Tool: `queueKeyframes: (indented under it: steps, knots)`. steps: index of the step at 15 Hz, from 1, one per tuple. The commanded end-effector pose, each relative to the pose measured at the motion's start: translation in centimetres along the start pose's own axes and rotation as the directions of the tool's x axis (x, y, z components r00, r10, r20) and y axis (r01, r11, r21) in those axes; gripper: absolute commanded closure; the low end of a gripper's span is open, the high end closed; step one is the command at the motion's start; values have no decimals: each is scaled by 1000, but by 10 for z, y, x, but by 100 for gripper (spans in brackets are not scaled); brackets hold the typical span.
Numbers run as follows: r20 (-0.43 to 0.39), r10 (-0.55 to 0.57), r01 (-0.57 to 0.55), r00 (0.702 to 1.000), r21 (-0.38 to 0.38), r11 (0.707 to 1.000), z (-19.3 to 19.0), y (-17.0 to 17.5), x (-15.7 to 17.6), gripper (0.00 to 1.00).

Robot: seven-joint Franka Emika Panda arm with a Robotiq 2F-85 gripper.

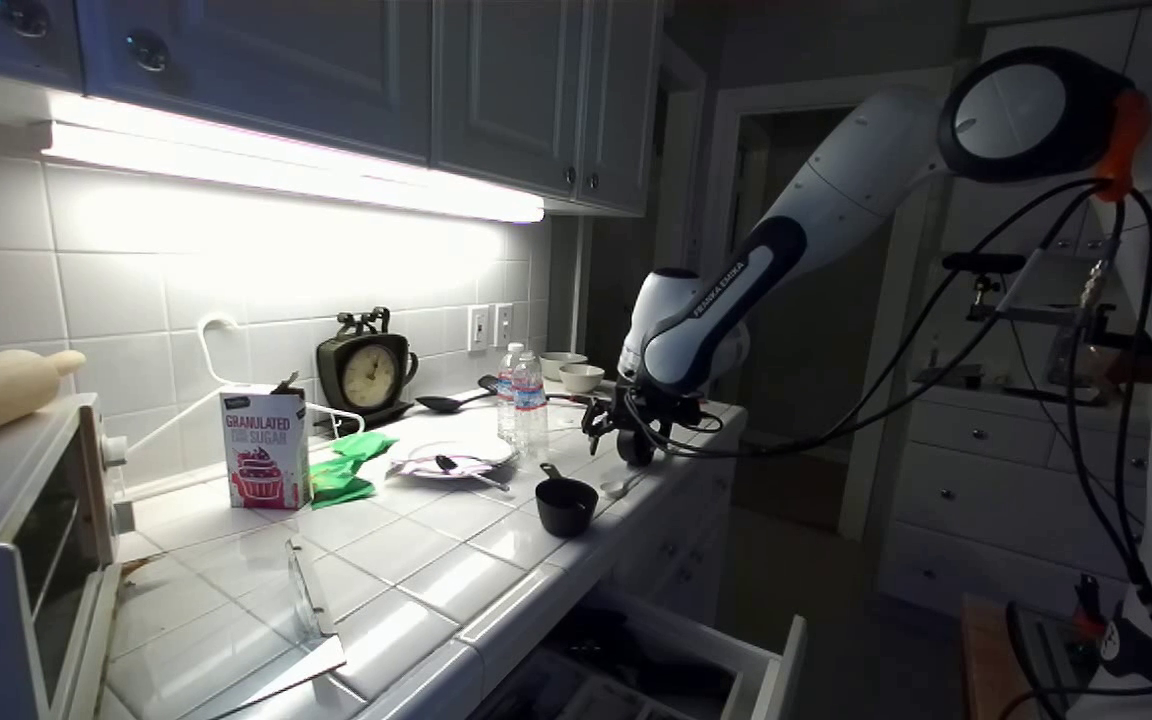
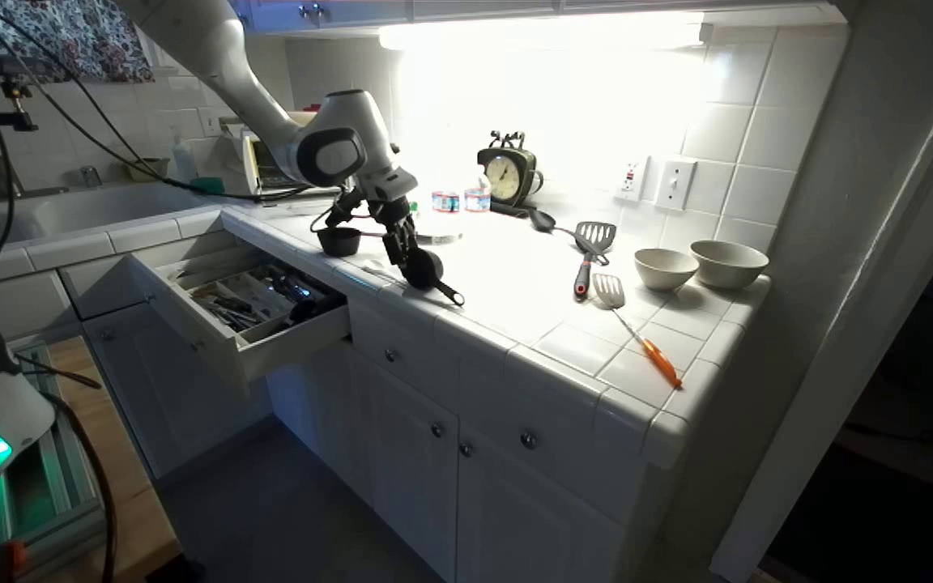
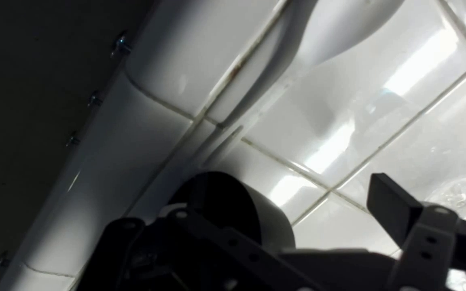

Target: Take the pot out of the other then move the pot on the right to the right

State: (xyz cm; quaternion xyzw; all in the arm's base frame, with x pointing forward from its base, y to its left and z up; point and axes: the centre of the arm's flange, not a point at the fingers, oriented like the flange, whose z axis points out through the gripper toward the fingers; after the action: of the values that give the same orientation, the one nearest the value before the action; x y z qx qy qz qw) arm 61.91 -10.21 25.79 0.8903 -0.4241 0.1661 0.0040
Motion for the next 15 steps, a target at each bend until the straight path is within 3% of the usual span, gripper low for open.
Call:
queueKeyframes:
  steps: [1, 15]
  knots:
    - [7, 3, -3, 1000, -18, 1000, -16, 7, 1, 0]
    - [-4, -52, 50, 999, -188, 981, -44, 44, 41, 0]
